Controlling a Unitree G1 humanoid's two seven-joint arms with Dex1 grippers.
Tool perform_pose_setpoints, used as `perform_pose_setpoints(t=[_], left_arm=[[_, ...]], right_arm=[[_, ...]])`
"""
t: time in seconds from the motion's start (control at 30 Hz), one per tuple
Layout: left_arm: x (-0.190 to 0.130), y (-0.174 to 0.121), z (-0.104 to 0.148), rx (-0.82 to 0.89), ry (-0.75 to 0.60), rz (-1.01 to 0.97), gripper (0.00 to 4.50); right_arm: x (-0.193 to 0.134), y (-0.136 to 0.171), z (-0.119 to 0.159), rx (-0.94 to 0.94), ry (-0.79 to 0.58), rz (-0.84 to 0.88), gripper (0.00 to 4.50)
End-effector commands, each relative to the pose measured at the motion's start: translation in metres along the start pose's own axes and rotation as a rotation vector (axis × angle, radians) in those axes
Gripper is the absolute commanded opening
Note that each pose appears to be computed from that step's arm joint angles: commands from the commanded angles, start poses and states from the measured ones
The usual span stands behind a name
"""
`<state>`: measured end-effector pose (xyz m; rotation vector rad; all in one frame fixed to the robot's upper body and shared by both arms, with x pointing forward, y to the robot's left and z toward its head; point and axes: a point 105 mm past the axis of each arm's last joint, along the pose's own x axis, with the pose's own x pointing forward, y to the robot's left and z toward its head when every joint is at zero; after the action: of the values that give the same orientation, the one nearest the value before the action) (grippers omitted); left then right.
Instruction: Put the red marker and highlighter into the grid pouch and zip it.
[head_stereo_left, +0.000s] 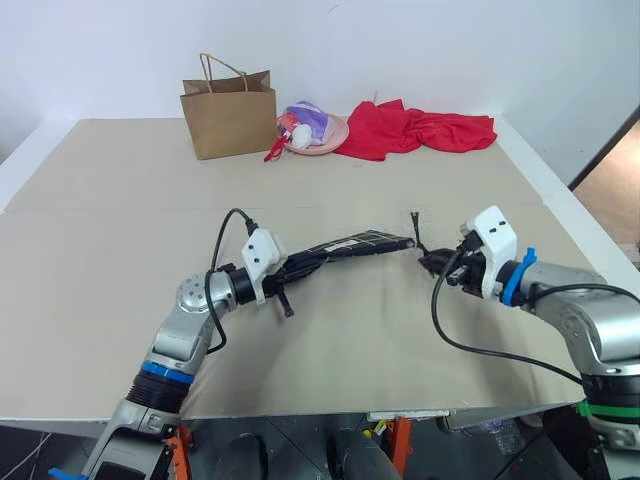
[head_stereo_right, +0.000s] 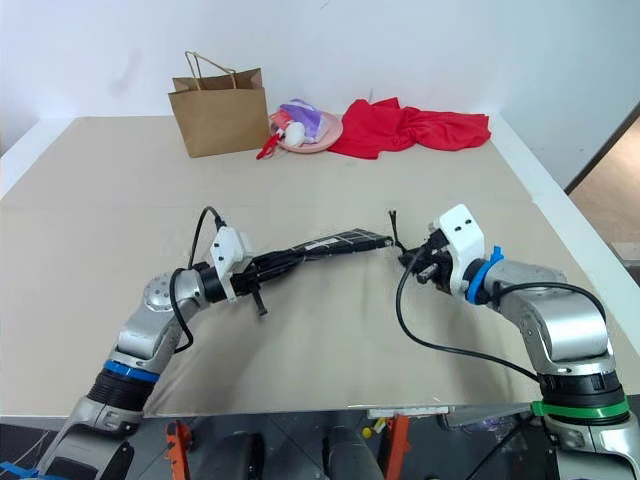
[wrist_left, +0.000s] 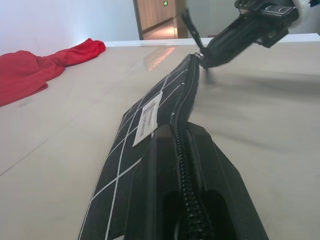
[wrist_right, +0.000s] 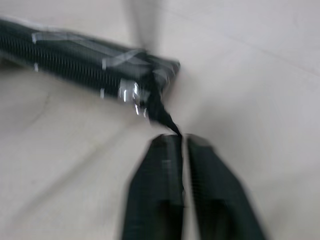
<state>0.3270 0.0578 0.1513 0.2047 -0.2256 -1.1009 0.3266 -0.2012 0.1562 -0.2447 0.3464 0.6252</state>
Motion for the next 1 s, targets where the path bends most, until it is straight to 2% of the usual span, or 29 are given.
perform_pose_setpoints(t=[0.03,0.07,0.17,0.2,0.3,0.33,0.37,0.53,0.63,0.8,0.9,1.0], left_arm=[[-0.003,0.004,0.014,0.021,-0.058,0.015,0.0],[-0.004,0.005,0.015,0.02,-0.063,0.011,0.0],[-0.005,0.003,0.015,0.019,-0.071,-0.015,0.0],[-0.006,0.001,0.015,0.018,-0.073,-0.04,0.0],[-0.011,-0.006,0.015,0.024,-0.083,-0.112,0.0],[-0.012,-0.007,0.015,0.027,-0.087,-0.134,0.78],[-0.015,-0.008,0.014,0.027,-0.091,-0.161,1.02],[-0.024,-0.008,0.013,-0.033,-0.104,-0.251,3.16],[-0.023,0.004,0.017,-0.017,-0.125,-0.171,4.48],[-0.041,0.025,0.03,-0.12,-0.164,-0.074,4.48],[-0.07,0.046,0.025,-0.273,-0.11,0.072,4.48],[-0.104,0.052,0.012,-0.341,0.014,0.197,4.48]], right_arm=[[-0.008,0.019,0.017,-0.036,-0.074,0.098,2.42],[-0.01,0.018,0.016,-0.028,-0.078,0.1,2.77],[-0.022,0.01,0.014,0.0,-0.09,0.085,4.22],[-0.028,0.007,0.013,0.005,-0.094,0.08,4.44],[-0.043,0.002,0.007,-0.001,-0.082,0.069,4.44],[-0.046,0.001,0.005,-0.001,-0.075,0.063,4.5],[-0.05,-0.001,0.003,-0.002,-0.069,0.054,4.5],[-0.057,-0.007,-0.004,-0.002,-0.055,0.008,4.5],[-0.057,-0.007,-0.009,0.003,-0.047,-0.004,4.5],[-0.063,-0.012,-0.017,0.019,-0.042,-0.023,4.5],[-0.071,-0.024,-0.022,0.02,-0.067,-0.058,4.5],[-0.08,-0.035,-0.025,0.014,-0.096,-0.087,4.5]])
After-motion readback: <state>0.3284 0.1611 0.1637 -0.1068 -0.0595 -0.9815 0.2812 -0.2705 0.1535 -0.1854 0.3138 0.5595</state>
